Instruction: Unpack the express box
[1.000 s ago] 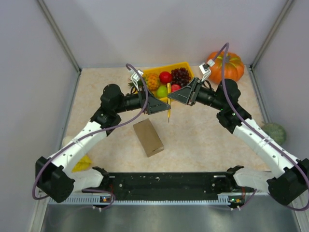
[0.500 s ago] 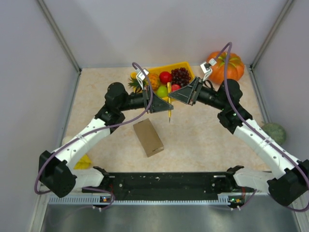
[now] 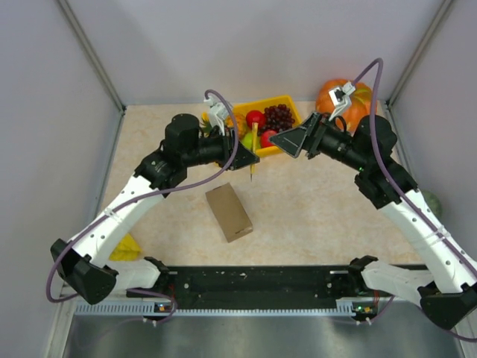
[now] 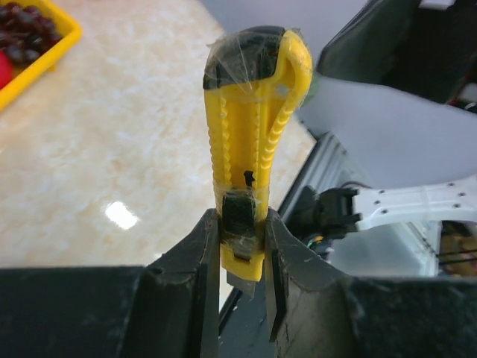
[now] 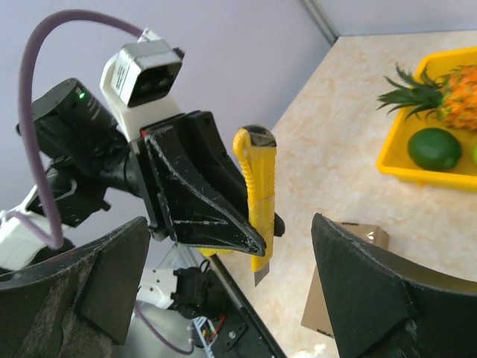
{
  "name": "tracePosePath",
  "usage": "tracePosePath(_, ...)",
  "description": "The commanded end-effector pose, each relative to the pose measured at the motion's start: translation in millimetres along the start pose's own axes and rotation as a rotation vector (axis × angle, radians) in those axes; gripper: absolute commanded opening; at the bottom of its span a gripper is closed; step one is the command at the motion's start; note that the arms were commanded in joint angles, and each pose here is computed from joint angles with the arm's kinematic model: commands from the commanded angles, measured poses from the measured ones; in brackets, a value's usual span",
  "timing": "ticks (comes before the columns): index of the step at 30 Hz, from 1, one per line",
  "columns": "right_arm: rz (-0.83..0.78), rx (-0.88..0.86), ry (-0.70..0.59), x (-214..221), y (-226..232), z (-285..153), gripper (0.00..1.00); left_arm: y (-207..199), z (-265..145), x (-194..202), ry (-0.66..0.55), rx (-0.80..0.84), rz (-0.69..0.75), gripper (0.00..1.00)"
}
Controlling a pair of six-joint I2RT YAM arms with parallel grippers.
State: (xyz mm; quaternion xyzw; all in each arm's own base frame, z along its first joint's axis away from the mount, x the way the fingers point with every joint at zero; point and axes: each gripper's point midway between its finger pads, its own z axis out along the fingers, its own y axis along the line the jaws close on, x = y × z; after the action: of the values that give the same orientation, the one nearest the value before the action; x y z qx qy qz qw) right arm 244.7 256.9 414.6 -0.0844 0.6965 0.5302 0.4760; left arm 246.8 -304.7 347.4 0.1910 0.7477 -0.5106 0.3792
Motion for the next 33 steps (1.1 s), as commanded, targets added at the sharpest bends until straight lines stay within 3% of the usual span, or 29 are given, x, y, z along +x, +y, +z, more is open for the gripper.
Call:
tracePosePath(1,-0.075,0.094,0.015,-5.3,-6.0,-1.6,0.87,28.9,-9.0,11.7,0.081,-0.203,0.172,0.0)
tracePosePath(6,-0.119,0.174,0.036,-0.5,-6.5,14.9,0.78,36.5,-6.7,13.4,0.086,-0.307,0.231,0.0)
tracePosePath(8,-0.13,0.26,0.043,4.1,-15.2,19.1,0.68,41.4,-4.8,10.9,0.068,-0.361,0.237,0.0)
tracePosePath(18,-0.141,0.433,0.045,10.9,-43.6,39.2,0.54,33.7,5.7,13.8,0.043,-0.411,0.21,0.0)
tracePosePath(23,-0.126,0.449,0.055,16.7,-50.5,45.9,0.48,32.9,7.0,15.6,0.045,-0.408,0.217,0.0)
tracePosePath(25,-0.117,0.448,0.056,18.4,-51.6,50.8,0.41,32.3,7.8,16.3,0.048,-0.404,0.219,0.0)
tracePosePath(33,-0.086,0.434,0.068,24.1,-52.4,66.5,0.37,33.9,10.4,13.0,0.041,-0.413,0.224,0.0)
